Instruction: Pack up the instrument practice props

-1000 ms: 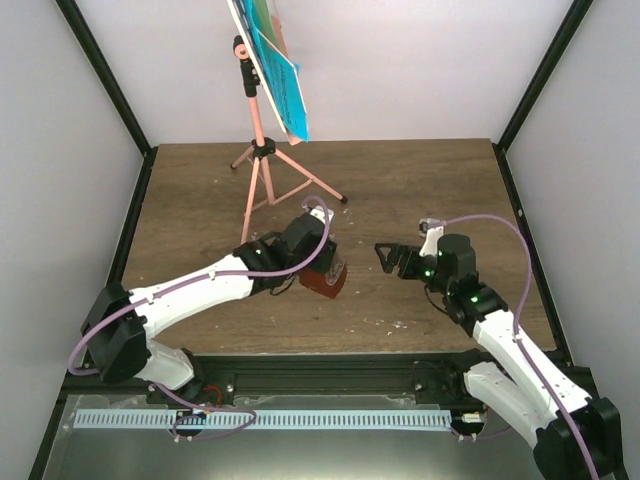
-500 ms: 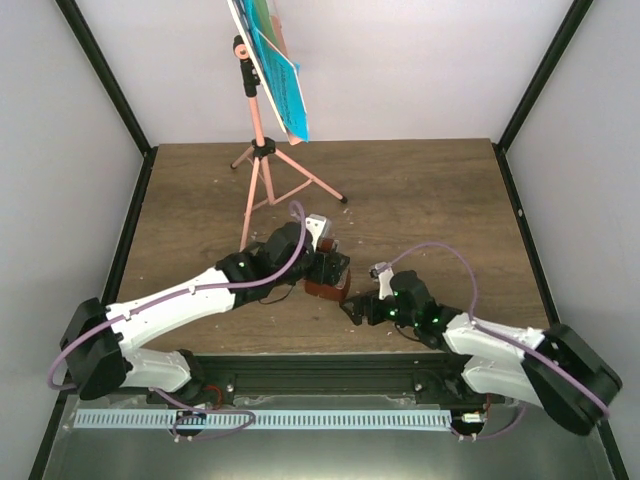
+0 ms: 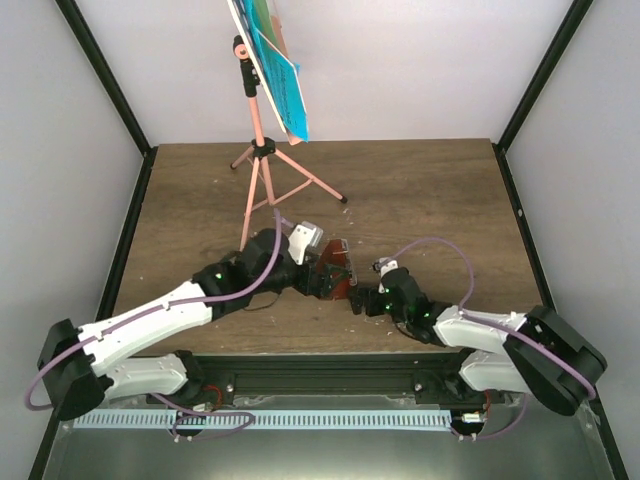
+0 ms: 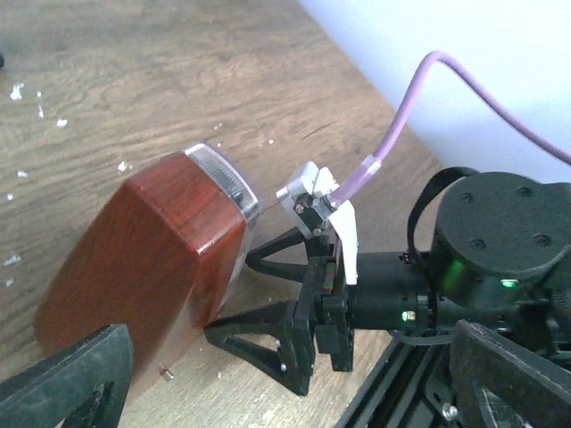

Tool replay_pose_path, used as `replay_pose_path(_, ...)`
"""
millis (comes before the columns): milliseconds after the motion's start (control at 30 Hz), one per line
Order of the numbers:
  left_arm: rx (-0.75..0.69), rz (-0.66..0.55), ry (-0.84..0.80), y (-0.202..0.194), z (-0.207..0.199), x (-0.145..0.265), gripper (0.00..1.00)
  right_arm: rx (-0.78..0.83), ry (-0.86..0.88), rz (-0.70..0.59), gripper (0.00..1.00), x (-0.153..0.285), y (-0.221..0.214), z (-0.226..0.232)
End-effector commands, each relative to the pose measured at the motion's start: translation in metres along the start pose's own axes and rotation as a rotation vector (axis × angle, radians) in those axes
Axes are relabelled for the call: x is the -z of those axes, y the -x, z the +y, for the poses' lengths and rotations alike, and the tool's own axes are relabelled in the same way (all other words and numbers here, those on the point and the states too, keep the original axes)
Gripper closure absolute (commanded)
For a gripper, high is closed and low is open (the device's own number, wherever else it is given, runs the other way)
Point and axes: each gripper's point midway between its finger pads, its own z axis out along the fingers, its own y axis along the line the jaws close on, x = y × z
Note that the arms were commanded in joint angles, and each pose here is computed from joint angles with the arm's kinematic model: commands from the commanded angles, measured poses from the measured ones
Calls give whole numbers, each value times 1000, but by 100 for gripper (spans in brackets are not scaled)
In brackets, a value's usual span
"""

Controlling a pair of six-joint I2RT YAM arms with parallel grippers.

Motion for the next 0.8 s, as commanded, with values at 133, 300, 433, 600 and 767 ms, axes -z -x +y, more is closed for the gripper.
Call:
replay_pose_path(133,-226,136,22,25,26,25,1,-84,-76,-101,0,24,35,-33)
replay_pose_path(300,-362,117,-104,31,10,9,1,-59,36,-183,0,46,57,-16)
replay_pose_path(433,-438,102,-148,38,7,-12,2,-56,120,-217,0,61,68,-2)
replay_pose_path(600,-489,127,-58,42,31,-43,3,-34,184,-246,0,75,74,11)
replay_pose_path(767,-524,144,-148,35,22,-56,3,-41,209,-254,0,79,68,13)
